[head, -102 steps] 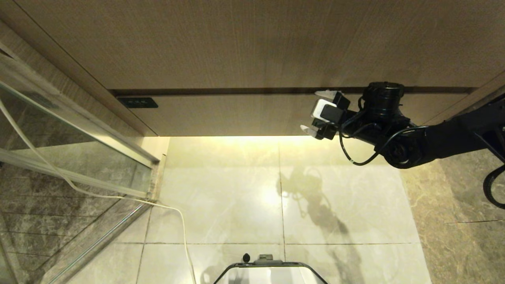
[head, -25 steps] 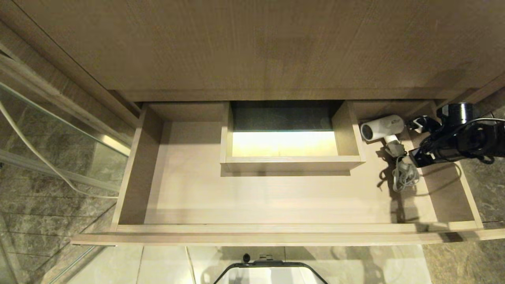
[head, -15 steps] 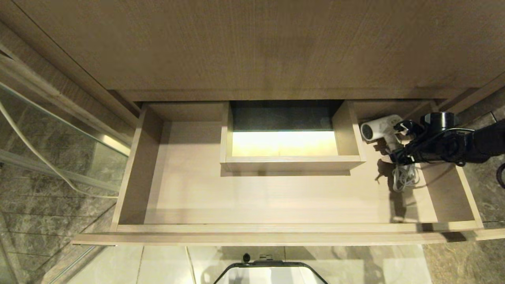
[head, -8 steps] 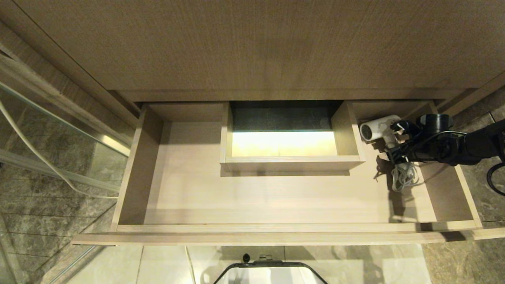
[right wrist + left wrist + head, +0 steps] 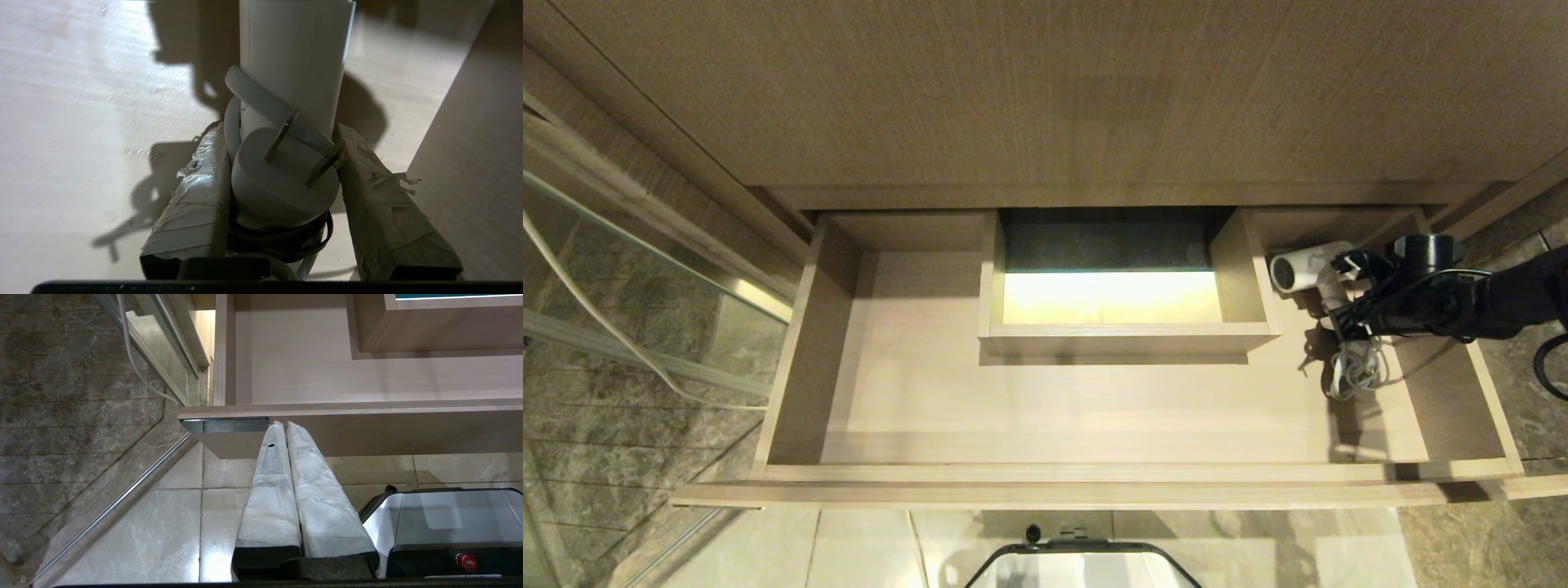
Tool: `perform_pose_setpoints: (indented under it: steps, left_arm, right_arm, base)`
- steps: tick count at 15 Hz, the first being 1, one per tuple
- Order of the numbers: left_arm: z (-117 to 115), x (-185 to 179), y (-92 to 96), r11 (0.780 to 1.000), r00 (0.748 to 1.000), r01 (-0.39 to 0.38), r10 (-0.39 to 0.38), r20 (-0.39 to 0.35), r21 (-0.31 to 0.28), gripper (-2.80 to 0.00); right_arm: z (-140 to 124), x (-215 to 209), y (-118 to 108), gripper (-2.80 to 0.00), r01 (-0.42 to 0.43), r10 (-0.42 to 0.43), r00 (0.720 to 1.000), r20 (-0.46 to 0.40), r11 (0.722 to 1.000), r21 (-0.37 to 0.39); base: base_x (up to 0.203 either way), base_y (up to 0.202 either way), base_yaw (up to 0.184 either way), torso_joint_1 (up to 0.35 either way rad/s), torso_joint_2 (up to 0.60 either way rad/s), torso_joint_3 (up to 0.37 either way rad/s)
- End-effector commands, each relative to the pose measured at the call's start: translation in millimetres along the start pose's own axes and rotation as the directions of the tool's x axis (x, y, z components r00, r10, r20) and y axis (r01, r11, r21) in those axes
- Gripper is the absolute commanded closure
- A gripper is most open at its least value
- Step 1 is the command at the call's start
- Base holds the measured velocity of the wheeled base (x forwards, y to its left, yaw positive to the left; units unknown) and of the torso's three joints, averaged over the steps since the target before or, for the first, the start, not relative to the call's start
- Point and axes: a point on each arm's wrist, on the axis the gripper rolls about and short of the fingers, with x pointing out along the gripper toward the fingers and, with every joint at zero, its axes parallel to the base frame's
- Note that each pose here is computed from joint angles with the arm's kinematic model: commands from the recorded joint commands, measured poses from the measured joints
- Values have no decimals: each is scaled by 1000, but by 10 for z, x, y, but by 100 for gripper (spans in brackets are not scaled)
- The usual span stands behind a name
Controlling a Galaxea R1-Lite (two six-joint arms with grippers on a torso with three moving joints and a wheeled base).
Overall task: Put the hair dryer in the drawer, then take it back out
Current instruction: Take the hairdryer out
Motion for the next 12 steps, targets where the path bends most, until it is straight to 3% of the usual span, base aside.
perform_pose_setpoints:
  steps: [1, 5, 7, 12]
  left_arm:
    - [-4, 1, 0, 1000, 1000, 0, 0, -2, 0, 0]
    - [-4, 1, 0, 1000, 1000, 0, 0, -2, 0, 0]
    - [-4, 1, 0, 1000, 1000, 0, 0, -2, 0, 0]
    - [-4, 1, 0, 1000, 1000, 0, 0, -2, 0, 0]
  right_arm:
    - [230, -320, -85, 0, 19, -19, 999, 45, 1000, -4]
    - [373, -764, -124, 0, 33, -33, 997, 72, 999, -7]
    - [507, -1110, -155, 0, 56, -54, 991, 124, 998, -9]
    - [544, -1931, -127, 0, 89, -79, 982, 170, 995, -53]
  base:
    - [0, 0, 0, 0, 0, 0]
    - [0, 0, 0, 0, 0, 0]
    - [0, 0, 0, 0, 0, 0]
    - [0, 0, 0, 0, 0, 0]
